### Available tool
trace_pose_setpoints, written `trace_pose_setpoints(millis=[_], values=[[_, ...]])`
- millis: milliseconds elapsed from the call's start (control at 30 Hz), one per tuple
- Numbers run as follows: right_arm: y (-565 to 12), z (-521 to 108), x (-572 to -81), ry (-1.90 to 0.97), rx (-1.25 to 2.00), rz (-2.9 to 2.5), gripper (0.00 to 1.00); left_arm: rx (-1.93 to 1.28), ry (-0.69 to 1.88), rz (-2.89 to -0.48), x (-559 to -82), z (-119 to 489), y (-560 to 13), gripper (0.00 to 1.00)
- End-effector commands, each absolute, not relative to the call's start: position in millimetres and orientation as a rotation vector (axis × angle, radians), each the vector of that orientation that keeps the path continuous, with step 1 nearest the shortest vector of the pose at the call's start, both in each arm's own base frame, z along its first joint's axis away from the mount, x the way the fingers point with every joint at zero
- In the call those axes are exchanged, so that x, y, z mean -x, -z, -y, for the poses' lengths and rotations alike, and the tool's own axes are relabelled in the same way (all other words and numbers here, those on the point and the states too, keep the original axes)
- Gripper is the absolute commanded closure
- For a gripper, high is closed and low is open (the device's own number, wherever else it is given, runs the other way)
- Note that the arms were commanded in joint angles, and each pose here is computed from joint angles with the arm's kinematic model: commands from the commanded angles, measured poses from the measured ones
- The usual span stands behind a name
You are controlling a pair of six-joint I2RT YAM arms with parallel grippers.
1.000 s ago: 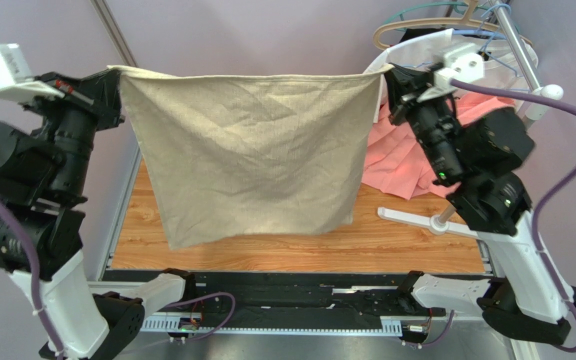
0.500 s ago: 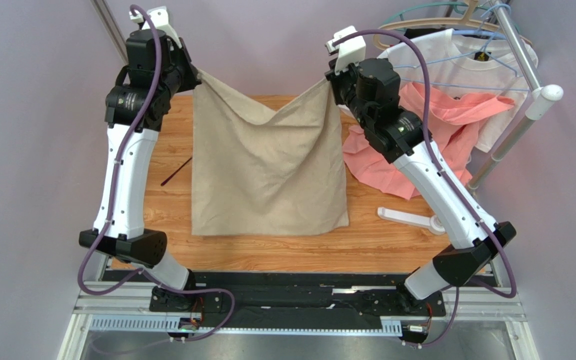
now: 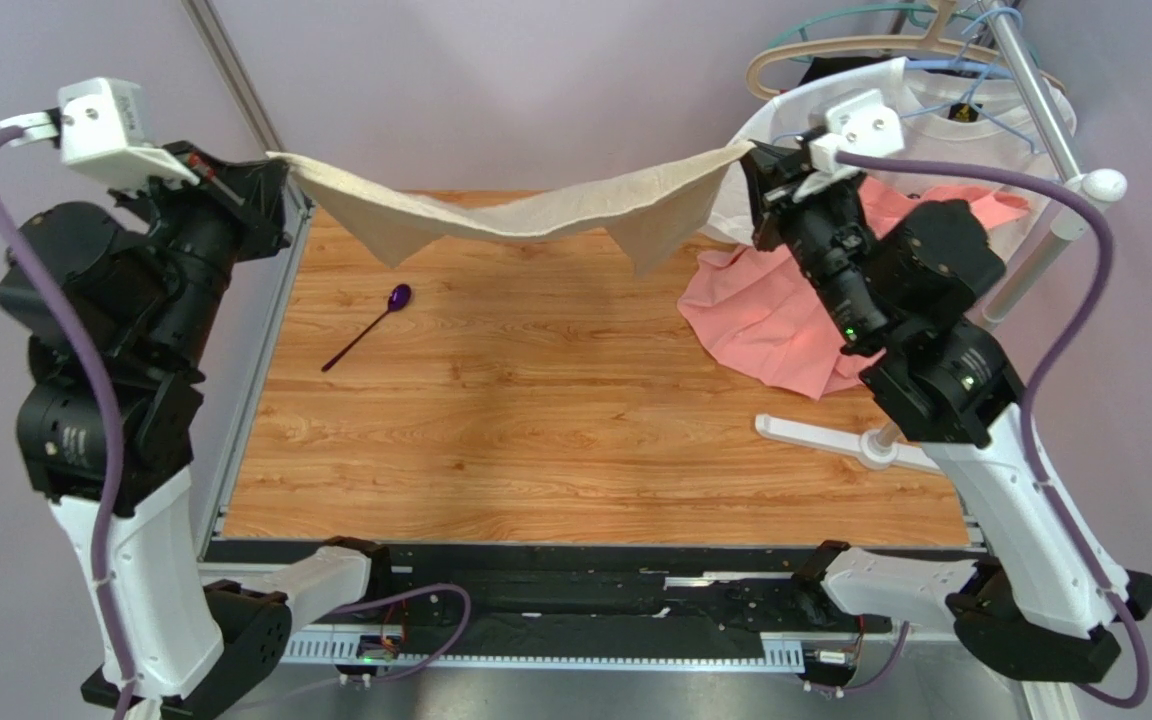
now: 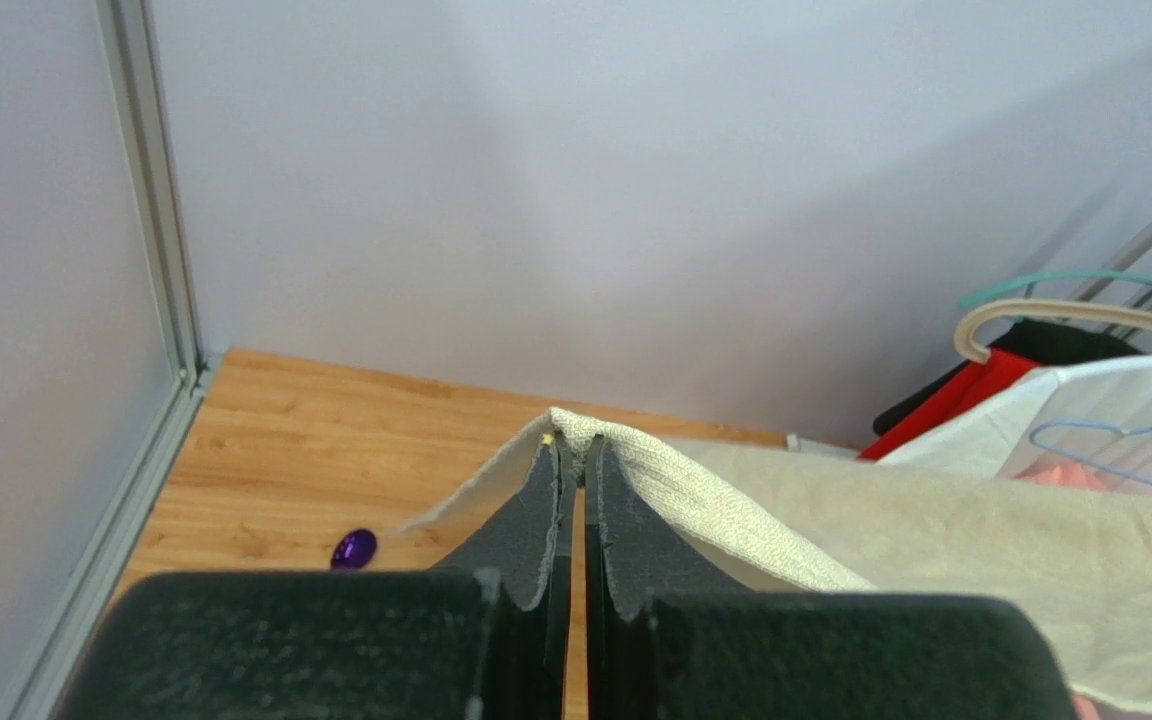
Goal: Fold the napkin, place the utensils inside, and roll it up
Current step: Flatten the napkin out
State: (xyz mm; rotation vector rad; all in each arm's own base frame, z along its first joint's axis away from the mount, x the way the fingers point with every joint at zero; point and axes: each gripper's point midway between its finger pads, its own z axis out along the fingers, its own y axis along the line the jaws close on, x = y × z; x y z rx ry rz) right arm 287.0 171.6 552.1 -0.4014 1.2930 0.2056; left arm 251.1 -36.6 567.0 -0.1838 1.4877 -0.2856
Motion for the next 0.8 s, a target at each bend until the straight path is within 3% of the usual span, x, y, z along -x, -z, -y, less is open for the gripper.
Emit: trace_pose_setpoints(millis=[0,167,300,500,767], values=[[-578,-155,-260,-0.221,0.371,-1.228,1.00,0.178,0.230,-1.531,-233,27,-566,1.00],[-586,-161,-244,-0.273,0.408,-1.220,1.00,0.205,0.178,-1.515,-218,14,-578,1.00],[-575,-167,-264,-0.194,0.409,-1.247,1.00,0.189,0.143,-1.562,-244,17,-565,1.00],[-502,-199,-350,-0.157,0.421,-1.425,1.00,0.188,0.068,-1.777,-349,32,-480,1.00],[-345,-221,-506,-0.116,0.415,-1.756,1.00,0.200,0.033,-2.095,-509,34,-343,1.00]])
